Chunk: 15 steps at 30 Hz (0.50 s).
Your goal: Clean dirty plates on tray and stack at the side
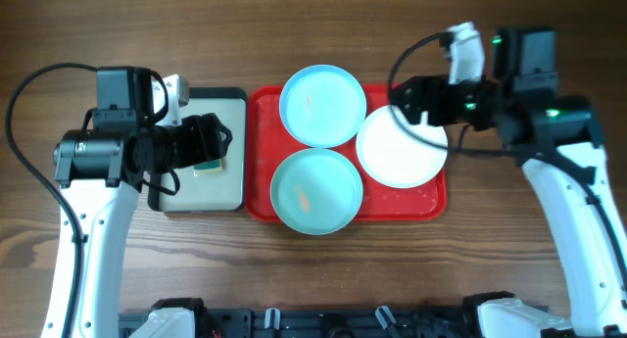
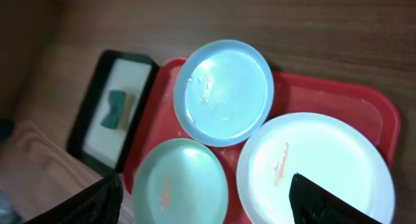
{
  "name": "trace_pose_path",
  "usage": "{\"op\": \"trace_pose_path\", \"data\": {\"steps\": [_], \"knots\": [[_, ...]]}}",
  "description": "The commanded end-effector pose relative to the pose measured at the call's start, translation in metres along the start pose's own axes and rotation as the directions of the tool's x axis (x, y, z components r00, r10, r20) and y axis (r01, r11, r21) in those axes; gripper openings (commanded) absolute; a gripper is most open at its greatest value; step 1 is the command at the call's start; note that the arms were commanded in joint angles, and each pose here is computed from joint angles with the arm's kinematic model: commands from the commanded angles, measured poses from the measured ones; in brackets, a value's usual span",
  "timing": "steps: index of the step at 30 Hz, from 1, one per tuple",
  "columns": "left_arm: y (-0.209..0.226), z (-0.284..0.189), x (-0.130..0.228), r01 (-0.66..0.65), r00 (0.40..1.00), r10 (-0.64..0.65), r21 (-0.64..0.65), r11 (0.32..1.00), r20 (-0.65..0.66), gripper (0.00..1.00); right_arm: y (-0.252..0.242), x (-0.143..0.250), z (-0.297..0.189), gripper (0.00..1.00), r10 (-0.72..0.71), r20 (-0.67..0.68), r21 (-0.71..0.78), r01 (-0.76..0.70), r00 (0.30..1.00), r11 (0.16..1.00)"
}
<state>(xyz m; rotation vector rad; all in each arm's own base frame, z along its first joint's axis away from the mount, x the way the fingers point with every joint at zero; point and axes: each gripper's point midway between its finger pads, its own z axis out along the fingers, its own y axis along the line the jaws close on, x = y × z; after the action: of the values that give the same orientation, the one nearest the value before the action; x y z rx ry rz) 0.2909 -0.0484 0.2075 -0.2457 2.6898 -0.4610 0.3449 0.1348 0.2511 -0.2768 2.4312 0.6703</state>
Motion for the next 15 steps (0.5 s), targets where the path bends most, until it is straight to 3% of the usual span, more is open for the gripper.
{"op": "trace_pose_path", "data": {"steps": [1, 4, 12, 15], "knots": [[0.02, -0.007, -0.01, 0.124, 0.991, -0.116, -0.124, 0.985, 0.068, 0.4, -0.002, -0.006, 0.011, 0.82, -0.099, 0.002, 0.144, 0.097, 0.995, 0.985], [0.045, -0.012, -0.015, 0.305, 0.949, -0.272, -0.238, 0.922, 0.16, 0.36, 0.012, -0.009, 0.016, 0.84, -0.105, 0.021, 0.13, 0.101, 0.994, 0.986], [0.063, -0.01, -0.018, 0.332, 0.94, -0.281, -0.327, 0.884, 0.195, 0.45, 0.028, 0.0, 0.018, 0.93, -0.086, -0.009, 0.04, 0.087, 0.996, 0.995], [0.062, -0.01, -0.021, 0.333, 0.938, -0.278, -0.321, 0.887, 0.205, 0.45, 0.021, -0.003, 0.017, 0.8, -0.088, 0.001, 0.079, 0.087, 0.996, 0.993]]}}
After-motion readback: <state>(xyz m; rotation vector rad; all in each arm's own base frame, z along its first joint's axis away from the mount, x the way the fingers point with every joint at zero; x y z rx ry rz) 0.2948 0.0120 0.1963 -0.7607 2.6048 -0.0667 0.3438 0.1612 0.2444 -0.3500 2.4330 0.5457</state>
